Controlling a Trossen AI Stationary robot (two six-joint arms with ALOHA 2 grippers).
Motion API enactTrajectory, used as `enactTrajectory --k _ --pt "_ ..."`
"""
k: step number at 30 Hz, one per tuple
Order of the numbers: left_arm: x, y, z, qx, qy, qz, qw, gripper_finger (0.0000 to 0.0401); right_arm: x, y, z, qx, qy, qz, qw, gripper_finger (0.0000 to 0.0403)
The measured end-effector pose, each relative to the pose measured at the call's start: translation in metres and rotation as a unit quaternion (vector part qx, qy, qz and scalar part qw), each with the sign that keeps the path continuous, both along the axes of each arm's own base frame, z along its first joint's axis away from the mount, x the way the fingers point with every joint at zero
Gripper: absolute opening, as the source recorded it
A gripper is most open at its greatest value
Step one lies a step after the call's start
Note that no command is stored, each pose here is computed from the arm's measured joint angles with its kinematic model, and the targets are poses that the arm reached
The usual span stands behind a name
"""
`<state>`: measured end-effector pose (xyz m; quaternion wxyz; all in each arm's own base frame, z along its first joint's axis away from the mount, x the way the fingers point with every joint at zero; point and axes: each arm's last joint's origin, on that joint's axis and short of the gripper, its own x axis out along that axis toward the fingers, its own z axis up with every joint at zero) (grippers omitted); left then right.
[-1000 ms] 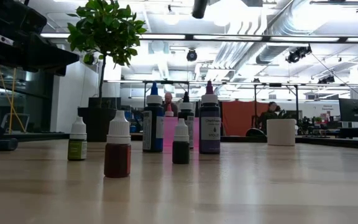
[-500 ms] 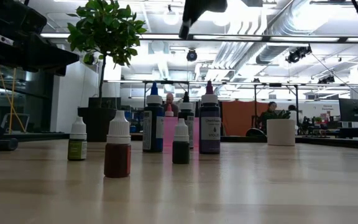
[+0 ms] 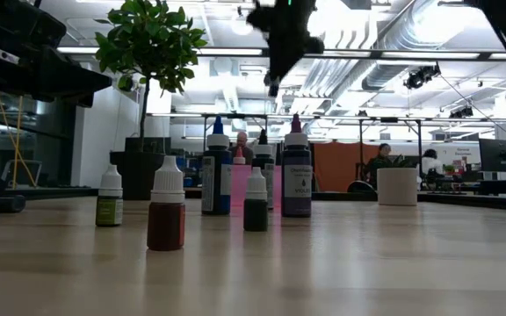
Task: Pick & Place food coloring
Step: Put the green food coloring bottle into the pink bin
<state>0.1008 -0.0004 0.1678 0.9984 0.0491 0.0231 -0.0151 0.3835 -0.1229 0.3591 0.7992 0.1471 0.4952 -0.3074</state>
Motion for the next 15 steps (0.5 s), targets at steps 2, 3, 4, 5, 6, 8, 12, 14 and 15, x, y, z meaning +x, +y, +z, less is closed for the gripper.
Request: enactTrajectory --k 2,3,4,5,6,8,12,14,15 --pt "0.0 0.0 0.0 0.0 0.0 0.0 1.0 0.0 0.002 -0.017 -0.012 0.007 0.014 -0.007 1.0 0.0048" --pt "0.0 0.0 0.0 0.0 0.0 0.0 1.0 0.0 0.003 -0.025 -0.018 0.015 0.02 -0.009 1.0 0.0048" --pt "0.0 0.0 0.0 0.0 0.0 0.0 1.0 0.0 0.005 -0.033 -0.024 0.023 0.026 -0.009 0.999 0.0048" --pt "0.0 0.0 0.0 0.0 0.0 0.0 1.0 0.0 0.006 -0.04 -0.031 0.031 0.03 -0.01 0.999 0.0048" --pt "0.0 0.0 0.0 0.0 0.0 0.0 1.0 0.0 0.007 -0.046 -0.035 0.039 0.033 -0.008 0.999 0.0048" --pt "0.0 0.0 0.0 0.0 0.0 0.0 1.0 0.0 0.009 -0.056 -0.045 0.052 0.037 -0.002 0.998 0.0048" --pt "0.0 0.0 0.0 0.0 0.0 0.0 1.0 0.0 0.015 -0.071 -0.061 0.064 0.039 0.022 0.997 0.0048" --pt "0.0 0.0 0.0 0.0 0.0 0.0 1.0 0.0 0.017 -0.075 -0.067 0.069 0.041 0.038 0.996 0.0048" --pt "0.0 0.0 0.0 0.0 0.0 0.0 1.0 0.0 0.018 -0.076 -0.069 0.07 0.043 0.048 0.995 0.0048"
